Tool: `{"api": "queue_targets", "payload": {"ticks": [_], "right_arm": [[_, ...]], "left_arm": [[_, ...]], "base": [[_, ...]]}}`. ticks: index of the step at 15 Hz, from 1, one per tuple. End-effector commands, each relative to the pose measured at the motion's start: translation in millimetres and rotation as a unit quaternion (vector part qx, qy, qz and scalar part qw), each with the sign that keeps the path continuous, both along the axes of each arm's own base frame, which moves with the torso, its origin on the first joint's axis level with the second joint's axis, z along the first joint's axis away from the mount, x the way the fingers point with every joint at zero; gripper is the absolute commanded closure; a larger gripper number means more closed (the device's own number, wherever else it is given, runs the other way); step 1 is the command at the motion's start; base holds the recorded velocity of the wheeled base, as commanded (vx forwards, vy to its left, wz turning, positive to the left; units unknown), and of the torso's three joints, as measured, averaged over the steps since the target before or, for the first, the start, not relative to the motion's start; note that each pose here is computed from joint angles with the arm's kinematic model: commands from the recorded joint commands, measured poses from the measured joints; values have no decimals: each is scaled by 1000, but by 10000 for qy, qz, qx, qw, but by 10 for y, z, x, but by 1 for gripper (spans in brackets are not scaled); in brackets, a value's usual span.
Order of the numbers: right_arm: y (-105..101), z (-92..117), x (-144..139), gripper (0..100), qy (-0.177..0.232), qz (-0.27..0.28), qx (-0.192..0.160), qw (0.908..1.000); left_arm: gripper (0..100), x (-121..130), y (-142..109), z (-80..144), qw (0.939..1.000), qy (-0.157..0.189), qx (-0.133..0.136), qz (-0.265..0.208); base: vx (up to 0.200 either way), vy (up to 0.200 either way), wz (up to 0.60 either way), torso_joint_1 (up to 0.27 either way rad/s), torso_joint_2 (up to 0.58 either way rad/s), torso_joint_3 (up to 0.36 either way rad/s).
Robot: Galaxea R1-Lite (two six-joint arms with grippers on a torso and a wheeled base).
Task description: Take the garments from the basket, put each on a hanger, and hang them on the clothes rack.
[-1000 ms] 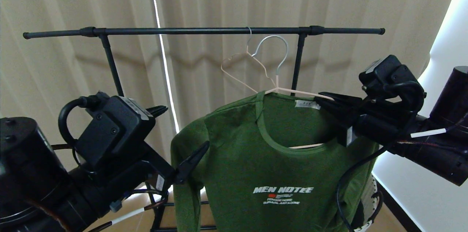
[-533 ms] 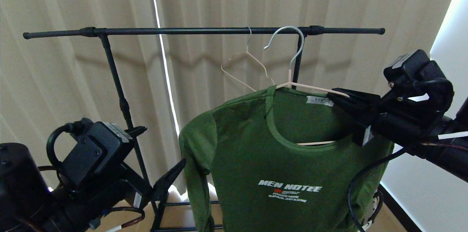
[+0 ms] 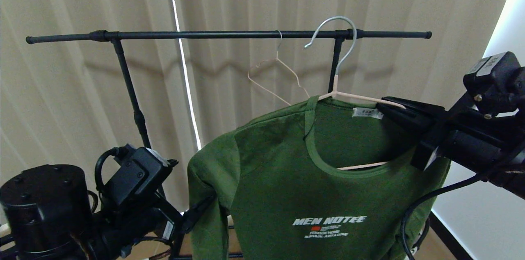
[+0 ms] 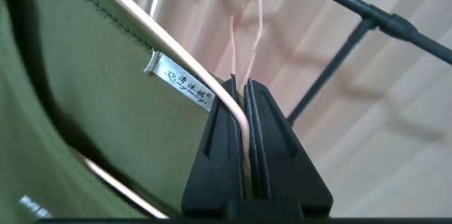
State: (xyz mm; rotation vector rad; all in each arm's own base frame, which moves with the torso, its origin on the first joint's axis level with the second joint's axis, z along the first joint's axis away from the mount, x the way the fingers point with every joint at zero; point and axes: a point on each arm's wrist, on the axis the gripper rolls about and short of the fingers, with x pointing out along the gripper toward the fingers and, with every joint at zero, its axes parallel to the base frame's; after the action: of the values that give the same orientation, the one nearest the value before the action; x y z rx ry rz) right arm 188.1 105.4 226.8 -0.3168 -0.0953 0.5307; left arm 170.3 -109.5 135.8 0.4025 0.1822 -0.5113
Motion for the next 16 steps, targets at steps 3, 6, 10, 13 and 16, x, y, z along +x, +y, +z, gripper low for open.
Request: {"api": "queue_targets", "payload": {"ticks": [3, 6, 10, 13, 16], "right_arm": [[6, 5, -23, 100, -6, 31, 3, 10000], [-34, -22, -1, 100, 54, -122, -31, 9999], [-132, -43, 53, 100, 92, -383, -57, 9992], [-131, -40, 54, 100, 89, -383, -64, 9992], [-134, -33, 57, 100, 78, -414, -67, 9991]], "left_arm": [[100, 47, -19, -53, 9999, 108, 78, 39], [100, -2, 200, -113, 9988, 117, 134, 447], [100, -38, 414, -159, 9958, 80, 92, 909], [0, -41, 369, -145, 9968, 71, 33, 793], [0, -64, 343, -63, 9972, -88, -138, 728]], "base": [[0, 0, 0, 0, 0, 0], [0, 0, 0, 0, 0, 0], [0, 0, 0, 0, 0, 0], [0, 0, 0, 0, 0, 0], [0, 0, 0, 0, 0, 0]]}}
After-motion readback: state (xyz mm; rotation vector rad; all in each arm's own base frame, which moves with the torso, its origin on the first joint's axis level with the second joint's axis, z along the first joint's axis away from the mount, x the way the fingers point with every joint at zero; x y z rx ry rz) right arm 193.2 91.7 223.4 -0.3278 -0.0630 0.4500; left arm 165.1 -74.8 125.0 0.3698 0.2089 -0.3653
